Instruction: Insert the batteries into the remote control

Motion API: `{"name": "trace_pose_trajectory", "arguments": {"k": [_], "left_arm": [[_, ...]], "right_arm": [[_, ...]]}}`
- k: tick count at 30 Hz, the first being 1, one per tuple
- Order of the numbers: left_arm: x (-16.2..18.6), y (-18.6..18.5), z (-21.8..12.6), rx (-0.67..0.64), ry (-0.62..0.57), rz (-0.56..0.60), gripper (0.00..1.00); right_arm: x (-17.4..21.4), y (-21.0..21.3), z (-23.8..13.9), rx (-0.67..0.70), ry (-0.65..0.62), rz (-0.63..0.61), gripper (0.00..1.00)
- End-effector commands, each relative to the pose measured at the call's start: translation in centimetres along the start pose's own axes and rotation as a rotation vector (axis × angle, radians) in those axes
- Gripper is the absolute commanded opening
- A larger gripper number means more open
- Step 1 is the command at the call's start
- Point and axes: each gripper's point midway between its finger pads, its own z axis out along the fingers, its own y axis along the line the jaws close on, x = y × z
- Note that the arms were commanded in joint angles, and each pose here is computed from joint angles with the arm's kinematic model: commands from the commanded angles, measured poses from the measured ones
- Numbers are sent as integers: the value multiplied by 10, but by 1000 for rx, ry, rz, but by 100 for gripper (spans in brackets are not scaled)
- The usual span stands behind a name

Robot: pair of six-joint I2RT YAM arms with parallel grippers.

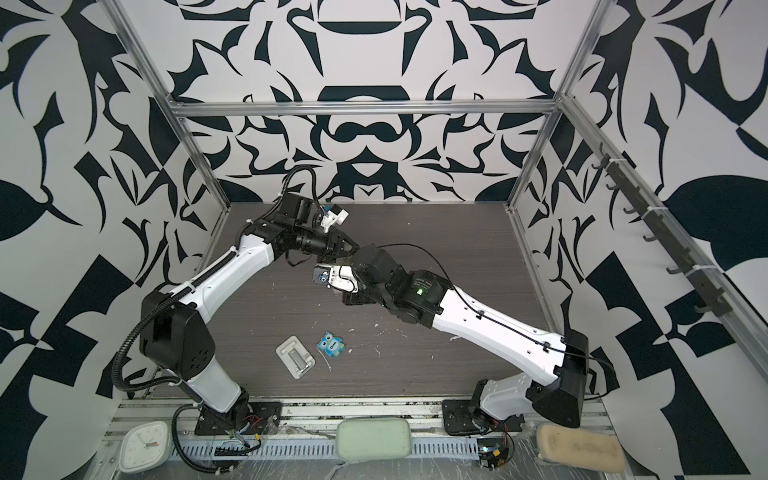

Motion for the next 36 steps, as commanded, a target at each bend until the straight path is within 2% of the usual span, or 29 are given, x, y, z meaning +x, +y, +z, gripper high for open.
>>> {"name": "trace_pose_trajectory", "arguments": {"k": [1,36], "left_arm": [[19,-11,-2,37,75,-29,0],[16,-12,-4,37,70,-29,0]], "right_arm": [[3,-40,-8,151,14,37,82],[1,-33,-9,109,-5,36,82]]}}
